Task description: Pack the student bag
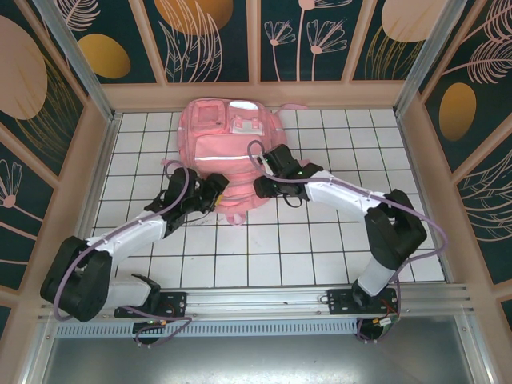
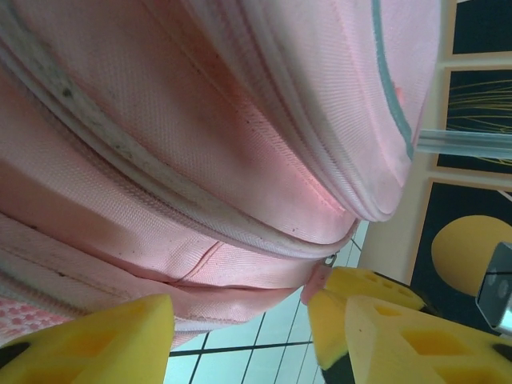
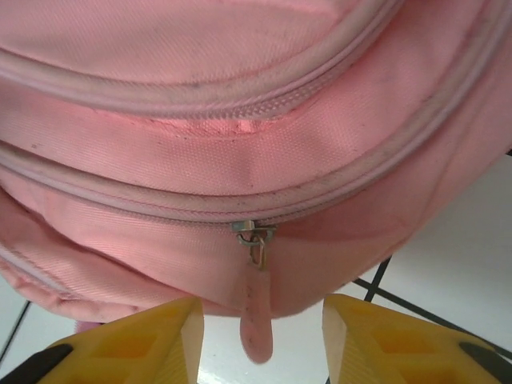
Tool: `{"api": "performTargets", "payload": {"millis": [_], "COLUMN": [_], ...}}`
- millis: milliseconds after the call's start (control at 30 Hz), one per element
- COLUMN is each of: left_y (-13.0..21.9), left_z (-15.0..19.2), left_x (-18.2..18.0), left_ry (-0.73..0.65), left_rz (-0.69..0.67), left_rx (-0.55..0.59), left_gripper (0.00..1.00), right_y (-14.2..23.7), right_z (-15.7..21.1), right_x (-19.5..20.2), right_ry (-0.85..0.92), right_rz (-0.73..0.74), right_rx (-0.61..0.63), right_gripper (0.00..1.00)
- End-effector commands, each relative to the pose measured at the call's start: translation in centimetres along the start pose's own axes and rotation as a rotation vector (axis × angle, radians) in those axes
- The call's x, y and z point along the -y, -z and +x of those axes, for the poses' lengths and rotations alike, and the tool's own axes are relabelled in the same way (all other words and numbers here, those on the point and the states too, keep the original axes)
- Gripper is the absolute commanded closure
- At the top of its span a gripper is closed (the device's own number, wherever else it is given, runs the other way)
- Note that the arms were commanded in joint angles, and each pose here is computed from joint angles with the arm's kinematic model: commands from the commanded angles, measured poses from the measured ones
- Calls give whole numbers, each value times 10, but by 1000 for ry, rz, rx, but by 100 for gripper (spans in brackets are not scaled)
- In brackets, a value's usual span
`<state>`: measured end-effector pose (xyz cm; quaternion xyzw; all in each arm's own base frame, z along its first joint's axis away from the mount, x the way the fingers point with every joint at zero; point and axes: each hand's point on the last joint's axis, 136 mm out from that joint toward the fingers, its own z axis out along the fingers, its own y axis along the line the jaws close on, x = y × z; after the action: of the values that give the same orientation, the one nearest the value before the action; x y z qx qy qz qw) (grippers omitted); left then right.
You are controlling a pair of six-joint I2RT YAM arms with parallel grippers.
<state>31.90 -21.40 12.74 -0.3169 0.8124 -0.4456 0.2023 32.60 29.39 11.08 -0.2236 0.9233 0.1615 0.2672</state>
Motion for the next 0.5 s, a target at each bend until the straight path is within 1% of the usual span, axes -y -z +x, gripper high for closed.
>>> {"api": "performTargets", "payload": {"millis": [0,233,333,467], "left_y": [-5,-12,-13,-12], "left_z": [-4,-1,-2,-7], "left_x": [21,17,17,15], "left_ry": [25,39,44,45], "left_rz": [61,57,59,46], "left_rx": [19,5,8,37], "left_gripper": [42,42,42,42], "right_y": [-4,-15,-15,-7], "right_z": [1,-3,-5,-8], "right_x": [-5,-2,-6,-25], "right_ry": [46,59,65,103], "right_rz": [-38,-11,-24,-59], "right_rx": [-30,-38,-40,-9], "right_gripper": [61,80,99,100]}}
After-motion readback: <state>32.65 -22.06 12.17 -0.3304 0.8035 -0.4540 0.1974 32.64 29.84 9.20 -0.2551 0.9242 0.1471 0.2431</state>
